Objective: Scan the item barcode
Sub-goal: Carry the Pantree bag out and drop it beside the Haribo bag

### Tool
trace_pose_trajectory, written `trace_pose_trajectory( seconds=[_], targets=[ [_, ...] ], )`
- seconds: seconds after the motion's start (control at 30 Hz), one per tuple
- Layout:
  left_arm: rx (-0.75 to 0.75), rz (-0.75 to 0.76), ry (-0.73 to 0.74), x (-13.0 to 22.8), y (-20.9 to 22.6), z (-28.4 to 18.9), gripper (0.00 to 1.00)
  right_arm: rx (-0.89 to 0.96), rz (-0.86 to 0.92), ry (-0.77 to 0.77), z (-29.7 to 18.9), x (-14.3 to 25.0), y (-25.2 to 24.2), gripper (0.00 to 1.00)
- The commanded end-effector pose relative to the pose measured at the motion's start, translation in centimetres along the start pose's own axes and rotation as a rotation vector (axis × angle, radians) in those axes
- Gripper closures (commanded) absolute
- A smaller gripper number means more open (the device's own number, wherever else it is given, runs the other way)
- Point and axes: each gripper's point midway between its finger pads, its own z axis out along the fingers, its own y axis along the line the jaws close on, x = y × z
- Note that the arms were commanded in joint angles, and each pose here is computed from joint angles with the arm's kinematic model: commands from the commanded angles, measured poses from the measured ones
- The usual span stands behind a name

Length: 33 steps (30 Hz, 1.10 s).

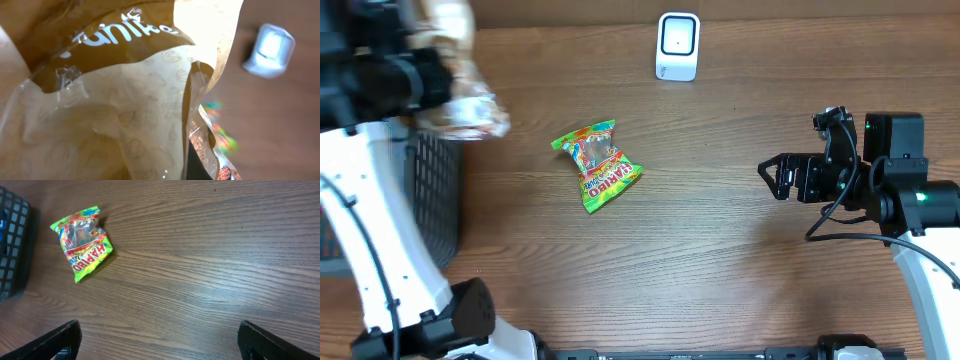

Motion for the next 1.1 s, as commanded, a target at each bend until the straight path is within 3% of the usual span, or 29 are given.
trace_pose_trajectory(
  seconds=[0.0, 0.27, 0.5, 0.8, 0.87, 1.0, 1.07],
  targets=[
    [0.128, 0.100, 0.088, 2.0, -4.7, 2.9, 0.96, -0.015, -0.027, -0.033, -0.6, -1.1, 0.8, 0.00],
    [0.188, 0.049, 0.297, 9.1, -10.8, 12.5, 0.96, -0.015, -0.032, -0.036, -0.6, -1.2, 0.8, 0.00],
    [0.229, 0.140, 0.364, 16.3, -14.3, 19.1, 0.96, -0.015, -0.031, -0.034, -0.6, -1.1, 0.8, 0.00],
    [-0.092, 0.051, 0.428, 21.6, -8.6, 21.9, 0.96, -0.015, -0.031, -0.035, -0.6, -1.1, 0.8, 0.00],
    [-0.105, 0.056, 0.431, 22.1, -8.3, 22.1, 0.88, -0.015, -0.031, -0.035, -0.6, -1.1, 0.8, 0.00],
    [-0.102, 0.058, 0.435, 22.4, -8.2, 22.3, 0.50, -0.016, -0.031, -0.034, -0.6, -1.1, 0.8, 0.00],
    [-0.100, 0.057, 0.433, 22.3, -8.3, 22.3, 0.39, -0.016, -0.031, -0.034, -0.6, -1.1, 0.8, 0.00]
  ],
)
